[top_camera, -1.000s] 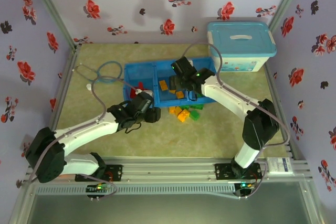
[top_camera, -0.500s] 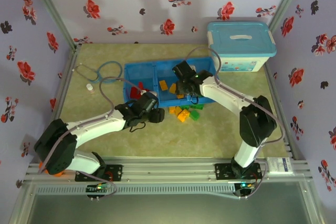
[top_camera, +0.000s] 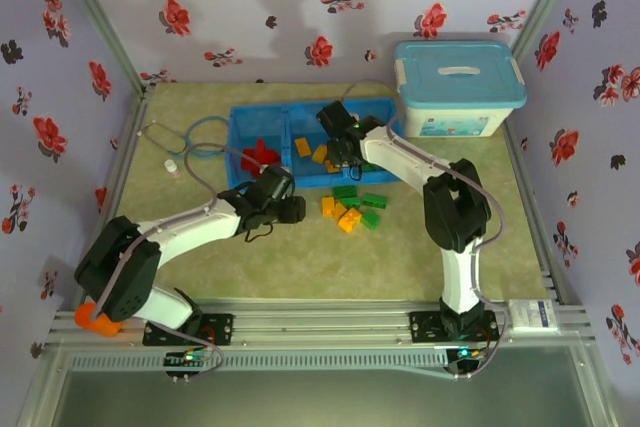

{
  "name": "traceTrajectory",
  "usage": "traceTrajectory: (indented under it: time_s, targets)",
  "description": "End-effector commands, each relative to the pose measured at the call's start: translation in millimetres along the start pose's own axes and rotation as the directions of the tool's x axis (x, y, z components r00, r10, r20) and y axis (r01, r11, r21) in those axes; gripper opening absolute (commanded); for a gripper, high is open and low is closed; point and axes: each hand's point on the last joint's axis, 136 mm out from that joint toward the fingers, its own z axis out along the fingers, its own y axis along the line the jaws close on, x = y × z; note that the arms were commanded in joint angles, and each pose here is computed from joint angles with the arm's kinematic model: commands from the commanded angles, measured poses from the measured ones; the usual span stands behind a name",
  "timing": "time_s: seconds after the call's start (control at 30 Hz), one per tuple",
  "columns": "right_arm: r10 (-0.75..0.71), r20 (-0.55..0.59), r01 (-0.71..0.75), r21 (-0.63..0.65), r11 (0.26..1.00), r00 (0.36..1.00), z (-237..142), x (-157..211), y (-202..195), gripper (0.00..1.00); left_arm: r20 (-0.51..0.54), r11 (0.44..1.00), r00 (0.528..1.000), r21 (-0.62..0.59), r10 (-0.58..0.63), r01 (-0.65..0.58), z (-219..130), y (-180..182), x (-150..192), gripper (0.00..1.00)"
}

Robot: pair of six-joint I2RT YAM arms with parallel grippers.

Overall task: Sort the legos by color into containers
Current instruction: Move the container to the top-center of the table, then pick up the lego from the center of the table.

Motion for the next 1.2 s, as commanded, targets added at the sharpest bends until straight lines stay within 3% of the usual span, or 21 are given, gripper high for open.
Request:
traceTrajectory:
  time_s: [0.0, 0.3, 0.5, 0.53, 0.57, 0.63, 0.7, 0.93, 1.17]
  targets:
    - [0.01, -0.005, -0.01, 0.013, 1.0, 1.0, 6, -13, -7, 0.11, 0.028, 1.0, 0.999, 0.018, 0.02, -0.02, -4, -4, -18, 0.56]
    - [0.016, -0.083, -0.016, 0.005, 1.0, 0.996, 41, 3, -3, 0.17, 0.022, 1.0, 1.0, 0.015, 0.016, -0.016, -4, 2, -14, 0.56]
    - [0.039, -0.085, -0.04, -0.013, 0.999, 0.996, 36, 19, -6, 0.17, 0.025, 0.998, 0.999, 0.048, 0.039, -0.04, -9, -10, -12, 0.58]
    - [0.04, -0.079, -0.041, -0.018, 0.999, 0.996, 32, 20, -6, 0.19, 0.025, 0.997, 0.999, 0.055, 0.047, -0.049, -9, -15, -12, 0.6]
    - [0.041, -0.075, -0.042, -0.02, 0.999, 0.996, 28, 21, -7, 0.28, 0.023, 0.996, 0.998, 0.062, 0.058, -0.059, -8, -21, -11, 0.63]
    - [0.046, -0.056, -0.048, -0.028, 0.998, 0.997, 15, 19, -7, 0.57, 0.014, 0.994, 0.997, 0.074, 0.082, -0.083, -6, -31, -9, 0.67]
    - [0.051, -0.027, -0.052, -0.044, 0.998, 0.998, -1, 14, -6, 0.73, 0.0, 0.992, 0.995, 0.08, 0.095, -0.095, -1, -40, -7, 0.69]
    - [0.092, 0.07, -0.086, -0.081, 0.993, 0.993, -59, 10, -18, 0.79, -0.034, 0.991, 0.993, 0.088, 0.109, -0.105, 21, -69, -8, 0.7]
    - [0.148, 0.125, -0.139, -0.076, 0.987, 0.981, -90, 36, -50, 0.8, -0.092, 0.995, 0.992, 0.045, 0.088, -0.084, 51, -72, -7, 0.67]
